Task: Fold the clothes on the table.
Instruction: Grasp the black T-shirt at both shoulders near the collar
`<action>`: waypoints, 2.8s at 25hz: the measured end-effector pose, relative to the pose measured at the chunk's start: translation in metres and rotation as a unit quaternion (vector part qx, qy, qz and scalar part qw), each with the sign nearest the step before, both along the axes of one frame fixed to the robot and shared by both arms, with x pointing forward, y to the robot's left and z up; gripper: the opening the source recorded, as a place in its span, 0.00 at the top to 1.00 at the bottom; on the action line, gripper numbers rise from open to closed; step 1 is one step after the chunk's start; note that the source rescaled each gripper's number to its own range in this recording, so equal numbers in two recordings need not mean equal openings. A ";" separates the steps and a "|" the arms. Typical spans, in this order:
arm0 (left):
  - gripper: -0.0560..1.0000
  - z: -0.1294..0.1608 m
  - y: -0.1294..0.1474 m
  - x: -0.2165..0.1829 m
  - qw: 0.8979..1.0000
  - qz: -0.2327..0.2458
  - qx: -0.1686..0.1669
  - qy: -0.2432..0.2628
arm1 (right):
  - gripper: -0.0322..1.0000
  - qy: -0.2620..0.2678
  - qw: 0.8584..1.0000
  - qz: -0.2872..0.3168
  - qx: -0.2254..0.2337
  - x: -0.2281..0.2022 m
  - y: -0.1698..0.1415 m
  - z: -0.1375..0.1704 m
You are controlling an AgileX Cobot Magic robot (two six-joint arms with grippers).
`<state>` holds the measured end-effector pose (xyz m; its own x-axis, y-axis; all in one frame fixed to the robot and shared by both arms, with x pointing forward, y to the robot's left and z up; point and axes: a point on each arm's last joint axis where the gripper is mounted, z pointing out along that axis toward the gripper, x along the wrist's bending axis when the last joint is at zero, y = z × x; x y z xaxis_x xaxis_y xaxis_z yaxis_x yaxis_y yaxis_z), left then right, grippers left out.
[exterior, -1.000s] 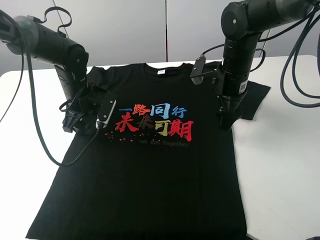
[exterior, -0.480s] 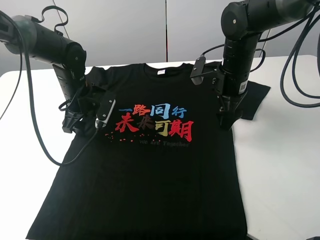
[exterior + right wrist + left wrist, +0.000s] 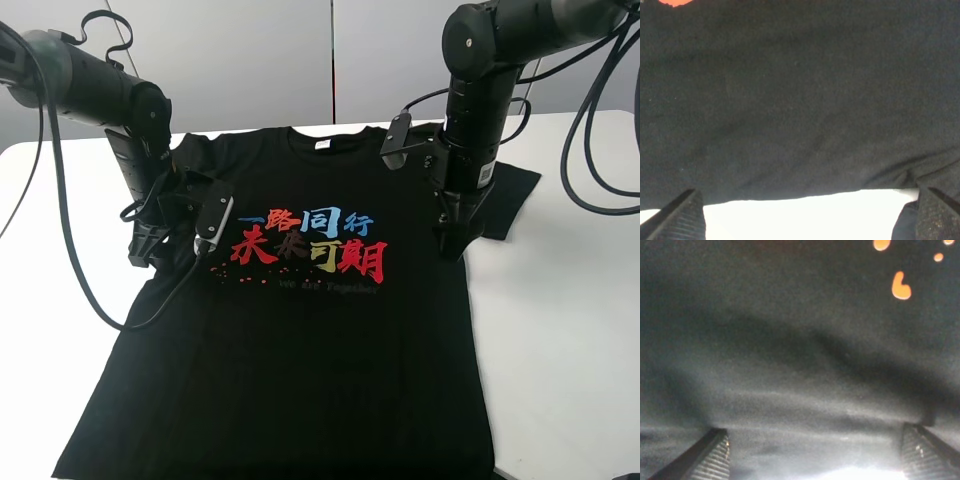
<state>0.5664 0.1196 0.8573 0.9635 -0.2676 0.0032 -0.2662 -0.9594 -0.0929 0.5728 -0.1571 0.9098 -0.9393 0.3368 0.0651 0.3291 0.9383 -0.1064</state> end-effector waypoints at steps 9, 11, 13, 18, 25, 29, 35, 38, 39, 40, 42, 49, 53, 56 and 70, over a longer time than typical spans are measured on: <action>0.31 -0.002 0.002 0.000 1.000 0.009 0.028 -0.006 | 0.09 0.004 1.000 -0.007 0.009 -0.001 0.002 0.000; 0.40 -0.001 0.003 -0.001 0.999 0.013 0.031 -0.005 | 0.09 0.003 1.000 -0.008 0.010 -0.001 0.002 0.000; 0.45 -0.001 0.003 -0.001 0.999 0.014 0.032 -0.005 | 0.09 0.000 1.000 -0.008 0.012 0.000 0.002 0.000; 0.46 -0.002 0.003 -0.001 0.999 0.016 0.034 -0.003 | 0.09 -0.003 1.000 -0.009 0.015 0.000 0.003 0.000; 0.46 -0.002 0.003 -0.001 0.999 0.015 0.034 -0.004 | 0.09 0.024 1.000 -0.006 0.003 -0.004 0.001 0.001; 0.46 -0.002 0.003 -0.001 0.999 0.015 0.034 -0.004 | 0.09 0.038 0.999 -0.013 0.010 -0.007 0.002 0.001; 0.46 -0.002 0.003 -0.001 0.999 0.015 0.034 -0.004 | 0.09 -0.003 0.999 -0.015 0.046 -0.008 0.005 -0.014; 0.46 -0.002 0.003 -0.001 0.999 0.015 0.034 -0.004 | 0.09 -0.004 0.999 -0.002 0.047 -0.018 0.000 -0.029; 0.46 -0.002 0.003 -0.001 0.999 0.015 0.034 -0.004 | 0.09 -0.006 0.999 0.002 0.046 -0.021 -0.001 -0.033; 0.46 -0.002 0.003 -0.001 0.999 0.015 0.034 -0.004 | 0.09 -0.009 0.999 0.005 0.045 -0.023 -0.003 -0.036; 0.46 -0.002 0.003 -0.001 0.999 0.015 0.035 -0.004 | 0.09 -0.019 0.999 0.010 0.045 -0.024 -0.004 -0.039; 0.46 -0.002 0.003 -0.001 0.999 0.015 0.035 -0.004 | 0.09 -0.039 0.998 0.015 0.049 -0.021 -0.003 -0.040; 0.46 -0.002 0.003 -0.001 0.999 0.015 0.035 -0.004 | 0.09 -0.041 0.998 0.020 0.046 -0.020 -0.004 -0.040; 0.46 -0.002 0.003 -0.001 0.999 0.015 0.035 -0.004 | 0.09 -0.043 0.998 0.023 0.045 -0.020 -0.004 -0.040; 0.46 -0.002 0.003 -0.001 0.999 0.015 0.035 -0.004 | 0.09 -0.033 0.998 0.018 0.046 -0.019 -0.003 -0.053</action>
<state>0.5655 0.1229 0.8548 0.9711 -0.2384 -0.0072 -0.2364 -0.9581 -0.1615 0.5543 -0.1597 0.8567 -0.9540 0.2980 0.0318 0.2982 0.9545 0.0006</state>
